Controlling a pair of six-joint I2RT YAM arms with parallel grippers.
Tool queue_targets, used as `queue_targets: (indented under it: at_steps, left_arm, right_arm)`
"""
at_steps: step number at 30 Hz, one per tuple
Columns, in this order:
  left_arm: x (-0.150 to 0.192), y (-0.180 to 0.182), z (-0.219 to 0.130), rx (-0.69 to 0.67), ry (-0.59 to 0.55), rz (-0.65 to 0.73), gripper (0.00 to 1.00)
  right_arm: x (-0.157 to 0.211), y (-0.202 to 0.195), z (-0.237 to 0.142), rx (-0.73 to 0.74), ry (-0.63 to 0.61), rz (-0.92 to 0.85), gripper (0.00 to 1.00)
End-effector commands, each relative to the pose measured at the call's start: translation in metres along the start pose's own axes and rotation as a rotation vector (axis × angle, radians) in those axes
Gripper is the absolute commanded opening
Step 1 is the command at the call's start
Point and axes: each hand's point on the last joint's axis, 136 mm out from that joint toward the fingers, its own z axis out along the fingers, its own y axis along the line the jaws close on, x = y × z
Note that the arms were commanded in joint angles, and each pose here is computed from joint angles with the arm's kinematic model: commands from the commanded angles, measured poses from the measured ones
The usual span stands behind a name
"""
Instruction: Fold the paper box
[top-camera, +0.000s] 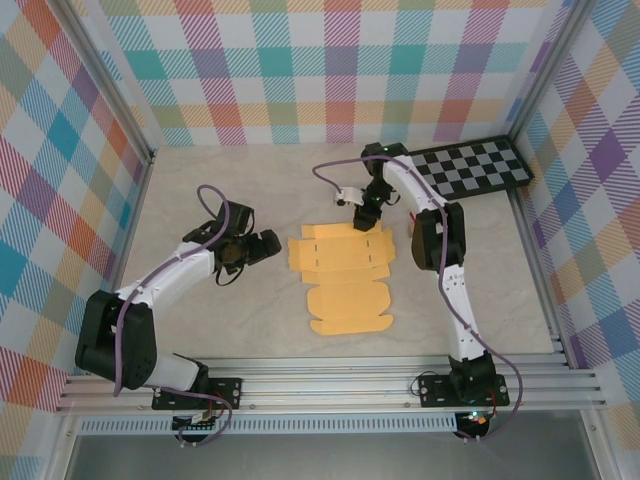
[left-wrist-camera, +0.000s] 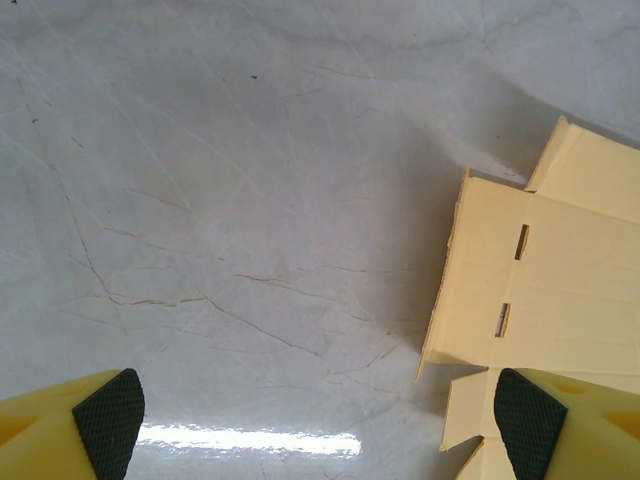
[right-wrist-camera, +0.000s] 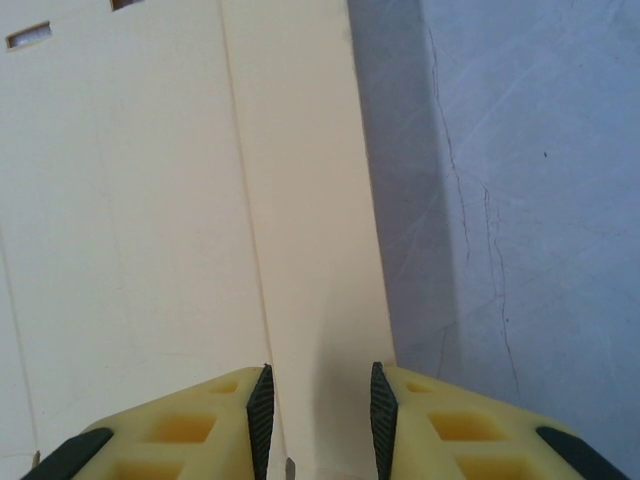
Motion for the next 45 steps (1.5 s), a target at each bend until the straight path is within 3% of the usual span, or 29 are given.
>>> queue_targets:
  at_steps: [1,7,15,26,31,40,45]
  left_arm:
    - [-0.001,-0.005,-0.002,-0.012,0.001,0.014,0.93]
    - [0.0,-0.006,0.0,-0.015,0.007,0.017,0.93]
    - [0.0,-0.007,0.006,-0.018,0.016,0.02,0.93]
    - [0.001,-0.006,0.013,-0.026,0.026,0.024,0.93]
    - [0.0,-0.007,0.013,-0.024,0.026,0.029,0.93]
    - [-0.004,-0.008,0.01,-0.025,0.013,0.039,0.93]
    - [-0.019,-0.022,-0.006,0.016,-0.042,0.093,0.92]
  right_arm:
    - [-0.002,0.008,0.006,-0.058,-0.034,-0.021,0.35]
    - [0.001,-0.003,0.005,-0.023,-0.039,-0.016,0.38]
    - [0.005,-0.013,0.014,0.011,-0.021,-0.024,0.49]
    - [0.002,0.007,0.015,-0.073,-0.051,-0.026,0.45]
    - [0.004,0.014,0.02,-0.097,-0.031,-0.02,0.38]
    - [-0.012,0.015,-0.013,-0.026,-0.057,-0.052,0.0]
    - [-0.024,0.029,-0.04,0.014,-0.063,-0.038,0.0]
